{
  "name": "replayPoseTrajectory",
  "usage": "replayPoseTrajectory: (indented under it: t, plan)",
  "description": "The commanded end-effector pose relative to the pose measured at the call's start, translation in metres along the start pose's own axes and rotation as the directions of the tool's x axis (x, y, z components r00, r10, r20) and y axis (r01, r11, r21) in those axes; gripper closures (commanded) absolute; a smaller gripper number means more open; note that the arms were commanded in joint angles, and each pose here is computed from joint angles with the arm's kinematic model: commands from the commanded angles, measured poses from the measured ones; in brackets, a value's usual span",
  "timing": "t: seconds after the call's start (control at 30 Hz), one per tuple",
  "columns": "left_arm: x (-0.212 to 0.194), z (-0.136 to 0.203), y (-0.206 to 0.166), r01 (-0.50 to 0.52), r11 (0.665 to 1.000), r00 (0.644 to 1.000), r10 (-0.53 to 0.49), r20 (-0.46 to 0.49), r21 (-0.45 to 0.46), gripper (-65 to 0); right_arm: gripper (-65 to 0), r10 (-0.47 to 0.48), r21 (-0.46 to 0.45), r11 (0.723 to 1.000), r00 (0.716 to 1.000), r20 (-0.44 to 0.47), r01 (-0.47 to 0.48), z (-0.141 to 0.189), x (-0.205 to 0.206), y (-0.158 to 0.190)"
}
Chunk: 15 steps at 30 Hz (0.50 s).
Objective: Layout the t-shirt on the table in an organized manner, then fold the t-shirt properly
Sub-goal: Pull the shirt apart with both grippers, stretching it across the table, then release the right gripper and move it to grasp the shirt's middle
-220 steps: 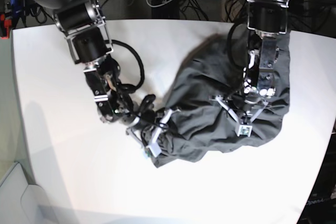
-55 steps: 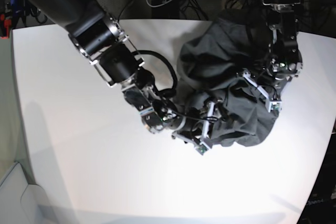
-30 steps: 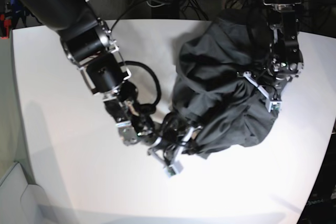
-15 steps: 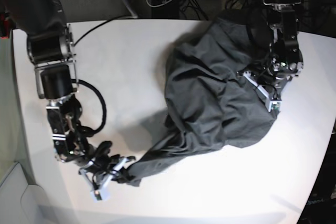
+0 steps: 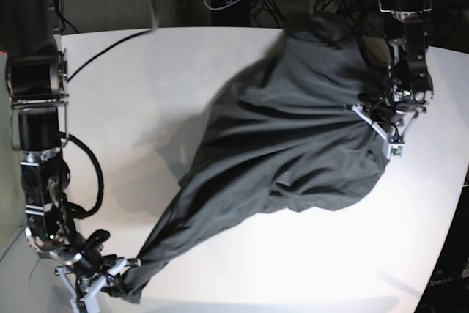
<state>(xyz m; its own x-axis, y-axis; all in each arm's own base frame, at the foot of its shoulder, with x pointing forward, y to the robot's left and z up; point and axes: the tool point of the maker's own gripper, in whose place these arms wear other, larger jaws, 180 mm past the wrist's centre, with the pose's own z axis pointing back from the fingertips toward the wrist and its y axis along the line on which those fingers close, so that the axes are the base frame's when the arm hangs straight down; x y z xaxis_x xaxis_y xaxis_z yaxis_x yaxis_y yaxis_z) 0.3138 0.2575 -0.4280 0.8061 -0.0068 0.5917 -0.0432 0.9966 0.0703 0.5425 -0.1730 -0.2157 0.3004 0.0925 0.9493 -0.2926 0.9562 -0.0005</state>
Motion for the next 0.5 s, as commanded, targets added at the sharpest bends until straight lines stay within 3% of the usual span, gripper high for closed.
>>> replayPoseTrajectory:
  t: [0.0,0.13,0.33,0.47]
  plan:
    - [0.008,0.003,0.014,0.012,0.999,1.0,-0.012,0.0,0.041,-0.3,0.0,0.017,0.0,1.0,0.994,0.106,-0.017,0.004,0.042,-0.001]
    - [0.022,0.007,0.036,0.027,0.996,0.999,-0.028,0.018,0.082,-0.3,0.0,0.037,0.0,0.999,0.993,0.112,-0.037,0.01,0.054,0.006]
    - [0.036,0.019,0.073,-0.058,0.988,0.996,0.048,0.069,0.146,-0.3,0.0,0.024,-0.017,1.0,0.994,0.108,-0.022,0.01,0.056,0.01]
    - [0.037,0.022,0.081,-0.088,0.984,0.994,0.076,0.083,0.158,-0.3,0.0,-0.011,0.024,1.0,0.998,0.058,0.01,0.003,0.022,0.033]
